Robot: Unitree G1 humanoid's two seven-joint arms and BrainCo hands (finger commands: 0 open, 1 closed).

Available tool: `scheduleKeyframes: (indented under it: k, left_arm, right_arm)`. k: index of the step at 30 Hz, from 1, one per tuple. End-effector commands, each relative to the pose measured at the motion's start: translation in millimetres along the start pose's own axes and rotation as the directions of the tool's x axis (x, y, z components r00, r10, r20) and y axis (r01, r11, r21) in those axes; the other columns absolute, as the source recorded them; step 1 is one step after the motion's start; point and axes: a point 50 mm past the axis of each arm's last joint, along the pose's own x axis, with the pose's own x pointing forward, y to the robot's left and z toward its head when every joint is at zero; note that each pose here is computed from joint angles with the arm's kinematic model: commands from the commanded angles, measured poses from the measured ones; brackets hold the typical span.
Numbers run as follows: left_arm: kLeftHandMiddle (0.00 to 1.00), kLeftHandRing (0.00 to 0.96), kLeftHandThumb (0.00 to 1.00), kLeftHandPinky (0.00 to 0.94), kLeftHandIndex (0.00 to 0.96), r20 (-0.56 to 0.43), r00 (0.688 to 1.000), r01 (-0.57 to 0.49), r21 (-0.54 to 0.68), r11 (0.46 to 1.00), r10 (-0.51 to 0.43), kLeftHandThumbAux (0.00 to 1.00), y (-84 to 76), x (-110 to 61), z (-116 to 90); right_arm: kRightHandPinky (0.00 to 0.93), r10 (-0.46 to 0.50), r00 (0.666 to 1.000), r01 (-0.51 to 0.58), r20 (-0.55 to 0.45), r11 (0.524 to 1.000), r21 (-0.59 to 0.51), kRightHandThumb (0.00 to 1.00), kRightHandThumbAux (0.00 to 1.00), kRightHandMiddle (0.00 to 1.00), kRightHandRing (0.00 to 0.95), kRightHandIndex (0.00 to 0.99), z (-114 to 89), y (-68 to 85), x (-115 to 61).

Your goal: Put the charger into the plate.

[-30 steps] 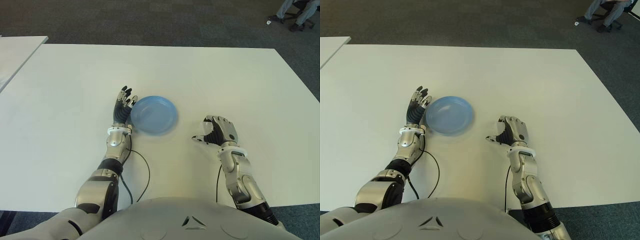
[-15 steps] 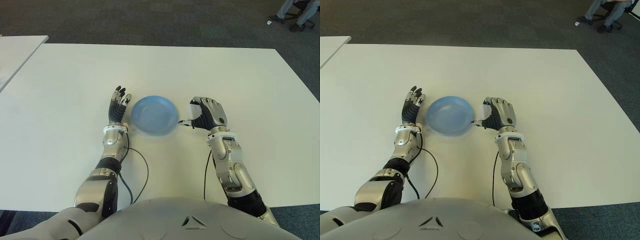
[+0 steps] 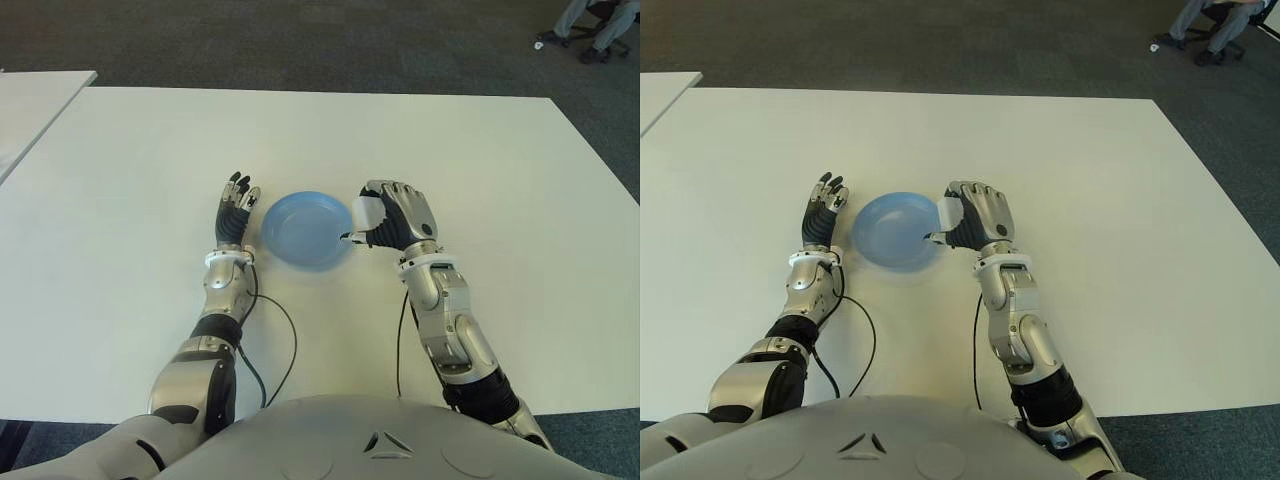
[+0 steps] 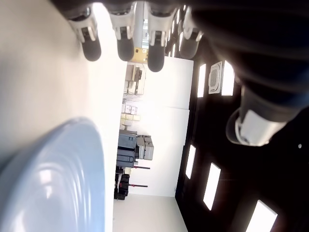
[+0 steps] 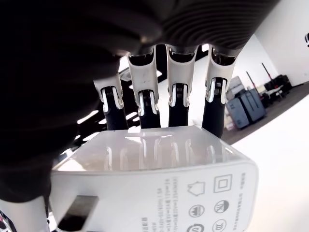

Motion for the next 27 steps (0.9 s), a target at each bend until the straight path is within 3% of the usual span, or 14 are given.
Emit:
scheduleKeyframes:
  k: [1,17,27]
  left_arm:
    - [0.129,0.080,0.000,0.000,0.000,-0.103,0.994,-0.021,-0.018,1.000,0.019,0.530,2.9,-12.9,-20]
    - [0.126,0.075,0.000,0.000,0.000,-0.105,0.994,-0.008,-0.018,1.000,0.006,0.518,-2.5,-13.7,-20]
    - [0.129,0.077,0.000,0.000,0.000,-0.094,0.996,0.003,-0.031,1.000,-0.006,0.519,-6.5,-16.4,-20]
  right_arm:
    - [0.848,0.012,1.000,-0.012,0.024,1.000,0.008,0.858,0.676,0.540,0.860,0.401,4,5.4,3.6]
    - [0.836,0.072,0.995,-0.076,0.068,0.995,0.059,0.859,0.676,0.540,0.858,0.402,18,37.2,20.6]
    - [0.673,0.132,0.987,-0.138,0.088,0.987,0.076,0.860,0.675,0.540,0.837,0.405,8,71.5,33.2]
